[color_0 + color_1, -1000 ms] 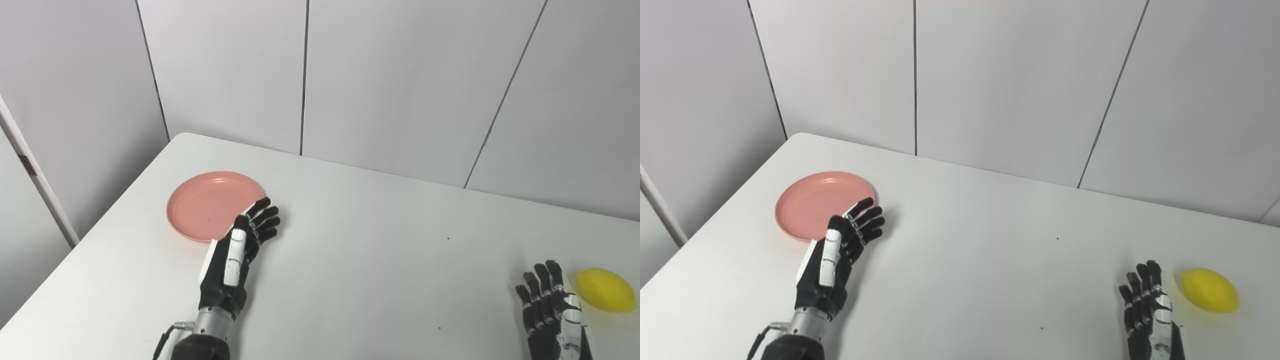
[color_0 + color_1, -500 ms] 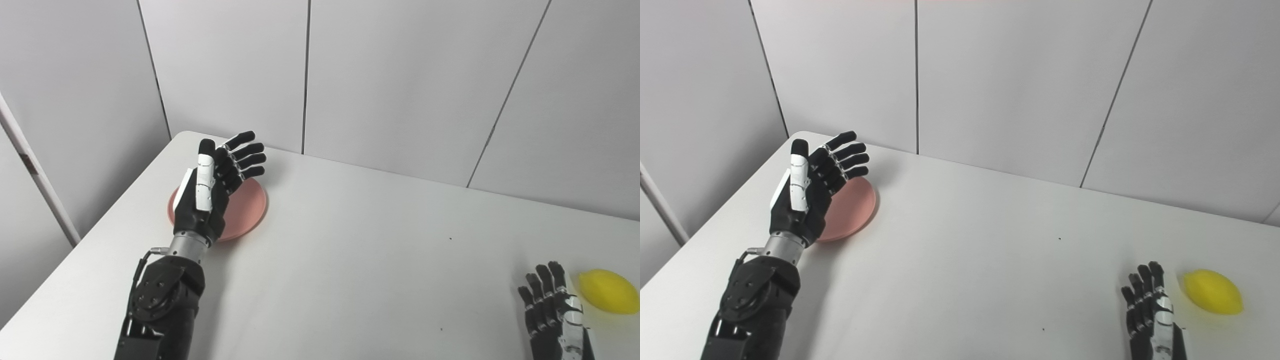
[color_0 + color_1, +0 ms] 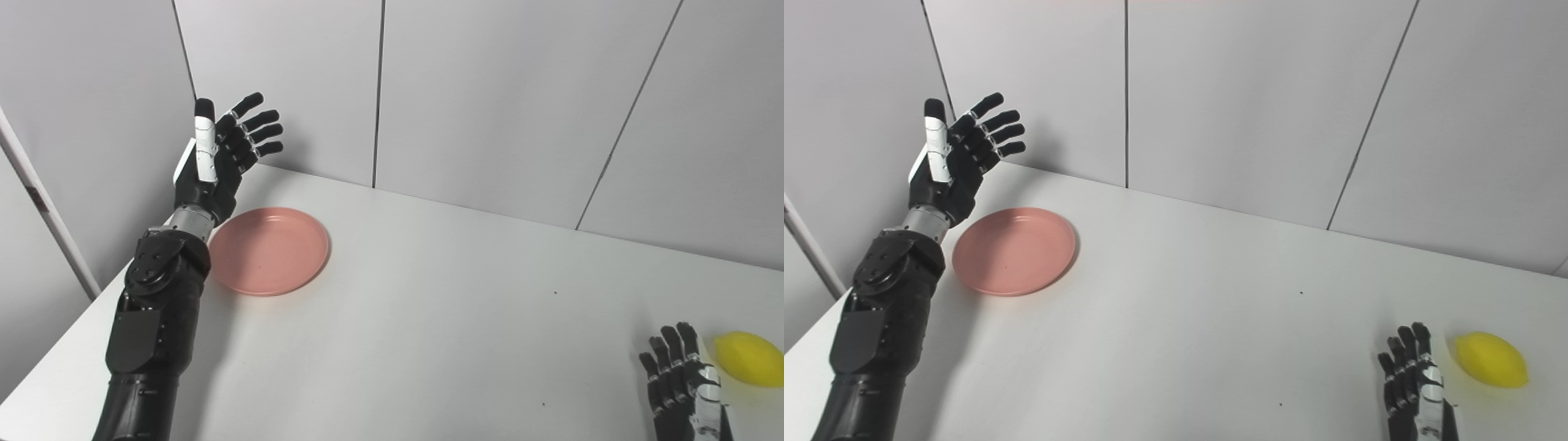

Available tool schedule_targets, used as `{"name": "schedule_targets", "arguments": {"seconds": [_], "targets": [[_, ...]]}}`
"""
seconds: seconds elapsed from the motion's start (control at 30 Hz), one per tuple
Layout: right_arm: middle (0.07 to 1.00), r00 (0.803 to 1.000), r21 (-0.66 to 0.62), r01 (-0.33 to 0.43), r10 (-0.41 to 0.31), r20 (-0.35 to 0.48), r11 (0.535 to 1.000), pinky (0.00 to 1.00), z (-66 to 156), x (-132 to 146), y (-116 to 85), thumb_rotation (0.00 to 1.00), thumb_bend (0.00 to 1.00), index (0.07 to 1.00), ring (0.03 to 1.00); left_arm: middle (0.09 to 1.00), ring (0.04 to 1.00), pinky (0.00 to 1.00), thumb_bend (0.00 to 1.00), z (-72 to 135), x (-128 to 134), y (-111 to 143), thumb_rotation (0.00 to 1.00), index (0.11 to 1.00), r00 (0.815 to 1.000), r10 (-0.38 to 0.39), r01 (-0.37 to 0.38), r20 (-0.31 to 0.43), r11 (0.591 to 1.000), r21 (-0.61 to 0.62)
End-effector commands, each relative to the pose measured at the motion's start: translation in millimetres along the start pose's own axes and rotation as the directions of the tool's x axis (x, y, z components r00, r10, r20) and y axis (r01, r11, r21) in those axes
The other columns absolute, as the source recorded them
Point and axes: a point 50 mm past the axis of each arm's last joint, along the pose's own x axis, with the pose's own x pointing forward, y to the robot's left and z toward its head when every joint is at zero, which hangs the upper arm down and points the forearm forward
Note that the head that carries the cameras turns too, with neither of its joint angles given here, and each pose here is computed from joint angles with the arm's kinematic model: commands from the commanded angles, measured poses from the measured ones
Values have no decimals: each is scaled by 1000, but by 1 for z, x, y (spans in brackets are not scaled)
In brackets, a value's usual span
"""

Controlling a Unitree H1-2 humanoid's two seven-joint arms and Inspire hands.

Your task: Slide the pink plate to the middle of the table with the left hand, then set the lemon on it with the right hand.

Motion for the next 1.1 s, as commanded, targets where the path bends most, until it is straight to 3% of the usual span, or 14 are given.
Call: {"name": "schedule_targets", "arguments": {"seconds": [0.0,0.27,0.67,1.07], "targets": [[980,995,34,47,-44,-88,998,1000,-25,-23,-5,957,616,993,1000,730,703,635,1000,33,20,8,1000,777,992,-4,-2,130,999,47],[987,996,23,41,-39,-86,999,1000,-24,-23,-4,979,610,1000,1000,728,700,624,1000,21,37,41,1000,788,993,63,-71,98,994,82],[983,995,24,46,-43,-88,999,1000,-24,-23,-2,952,629,994,1000,757,723,633,979,-1,40,59,1000,793,990,130,-134,55,989,71],[982,995,16,44,-42,-90,999,1000,-22,-25,-2,981,600,995,1000,727,697,599,933,-54,25,76,1000,796,983,186,-185,-5,982,46]]}}
